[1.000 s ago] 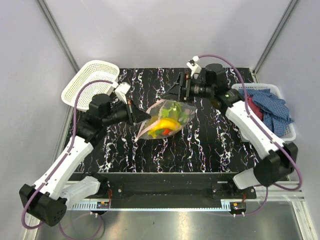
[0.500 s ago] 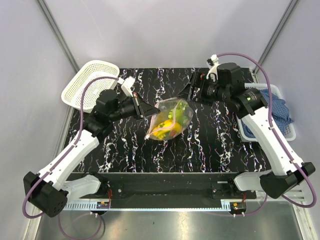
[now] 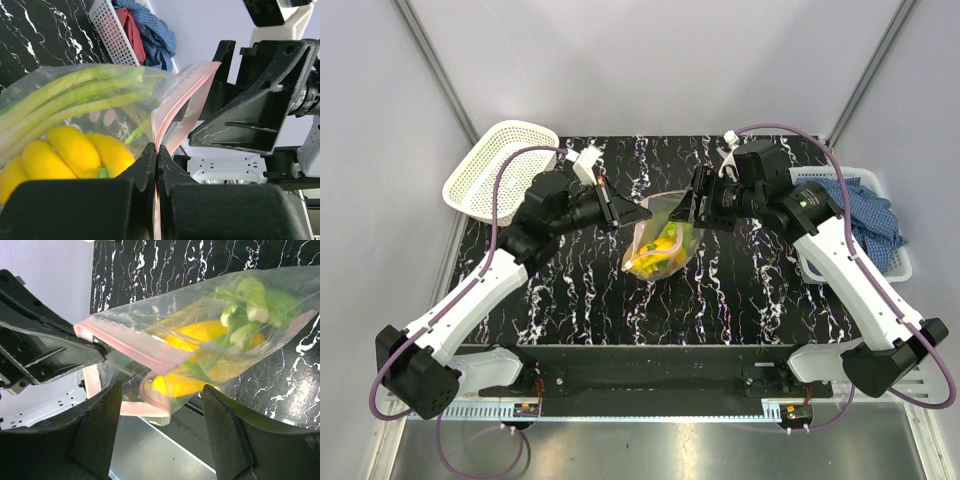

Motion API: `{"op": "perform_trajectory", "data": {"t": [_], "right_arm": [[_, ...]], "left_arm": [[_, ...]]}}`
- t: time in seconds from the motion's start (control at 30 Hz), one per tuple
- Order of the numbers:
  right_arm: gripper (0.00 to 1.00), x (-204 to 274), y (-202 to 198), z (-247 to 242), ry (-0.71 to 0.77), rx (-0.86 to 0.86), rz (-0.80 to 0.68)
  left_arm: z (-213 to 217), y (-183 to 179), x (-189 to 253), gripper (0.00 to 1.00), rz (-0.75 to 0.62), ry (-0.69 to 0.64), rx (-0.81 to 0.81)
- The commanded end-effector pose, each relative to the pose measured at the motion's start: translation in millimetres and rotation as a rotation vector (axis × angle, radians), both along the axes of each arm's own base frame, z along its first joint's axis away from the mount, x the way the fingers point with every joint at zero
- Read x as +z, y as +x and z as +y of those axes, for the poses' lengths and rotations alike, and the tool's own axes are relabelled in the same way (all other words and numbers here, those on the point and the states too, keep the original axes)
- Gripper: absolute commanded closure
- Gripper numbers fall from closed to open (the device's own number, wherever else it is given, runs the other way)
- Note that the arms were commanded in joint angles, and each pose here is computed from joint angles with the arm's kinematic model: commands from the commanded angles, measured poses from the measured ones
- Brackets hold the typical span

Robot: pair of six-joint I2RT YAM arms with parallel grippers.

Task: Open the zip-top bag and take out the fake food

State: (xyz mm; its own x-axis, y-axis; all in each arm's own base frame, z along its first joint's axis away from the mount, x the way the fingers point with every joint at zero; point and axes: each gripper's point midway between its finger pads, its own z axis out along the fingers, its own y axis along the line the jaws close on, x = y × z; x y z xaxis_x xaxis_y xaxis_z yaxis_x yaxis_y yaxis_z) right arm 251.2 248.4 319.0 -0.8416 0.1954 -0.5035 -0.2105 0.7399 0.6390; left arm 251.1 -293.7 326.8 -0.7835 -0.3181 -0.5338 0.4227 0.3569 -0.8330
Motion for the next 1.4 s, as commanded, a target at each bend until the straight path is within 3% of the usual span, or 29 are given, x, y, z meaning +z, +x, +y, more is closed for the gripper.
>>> {"op": "perform_trajectory", "data": {"t": [0.0, 0.07, 0.2, 0.4, 0.47, 0.5, 0.53, 0.7, 0.9, 1.07, 1.17, 1.23, 1.37], "right_arm": [[0.30, -6.3, -2.9, 5.5, -0.006, 0.017, 0.024], [0.50, -12.4, -4.8, 11.4, -0.004, 0.049, 0.049], [0.69, -13.6, -7.3, 14.3, -0.007, 0.071, 0.047], [0.75, -22.3, -6.1, 16.9, -0.025, 0.083, 0.075], [0.84, -22.2, -6.2, 16.8, -0.025, 0.085, 0.071], [0.97, -21.4, -5.8, 16.7, -0.028, 0.089, 0.065], [1.00, -18.6, -4.9, 17.1, -0.026, 0.092, 0.055], [1.00, 11.5, -2.7, 21.8, 0.009, 0.128, -0.018], [1.00, 16.0, -4.6, 29.9, 0.039, 0.164, -0.002], [1.00, 27.8, -2.6, 37.2, 0.063, 0.197, -0.009], [1.00, 26.2, -2.8, 40.7, 0.063, 0.212, 0.012], [1.00, 24.4, -1.3, 40.4, 0.058, 0.209, 0.015], [1.00, 25.1, -0.6, 43.0, 0.056, 0.221, 0.022]], "left_arm": [[-3.2, 2.8, 55.8, 1.00, -0.133, -0.100, 0.009], [-3.4, 3.1, 56.6, 1.00, -0.136, -0.100, 0.009], [-3.8, 5.7, 56.9, 1.00, -0.146, -0.097, 0.014], [-4.8, 6.7, 58.6, 1.00, -0.144, -0.102, 0.016], [-3.9, 6.2, 59.5, 1.00, -0.150, -0.100, 0.016], [-3.6, 5.8, 56.3, 1.00, -0.145, -0.088, 0.017], [-2.5, 5.6, 54.9, 1.00, -0.144, -0.077, 0.021], [14.5, 6.2, 32.7, 1.00, -0.132, 0.095, 0.072], [44.2, 9.8, 33.3, 1.00, -0.274, 0.344, 0.114], [66.6, 15.8, 21.8, 0.98, -0.294, 0.486, 0.174], [66.4, 13.1, 28.9, 0.88, -0.314, 0.478, 0.167], [64.0, 11.2, 46.8, 0.73, -0.354, 0.452, 0.160], [50.8, -2.3, 98.1, 0.67, -0.502, 0.360, 0.127]]}}
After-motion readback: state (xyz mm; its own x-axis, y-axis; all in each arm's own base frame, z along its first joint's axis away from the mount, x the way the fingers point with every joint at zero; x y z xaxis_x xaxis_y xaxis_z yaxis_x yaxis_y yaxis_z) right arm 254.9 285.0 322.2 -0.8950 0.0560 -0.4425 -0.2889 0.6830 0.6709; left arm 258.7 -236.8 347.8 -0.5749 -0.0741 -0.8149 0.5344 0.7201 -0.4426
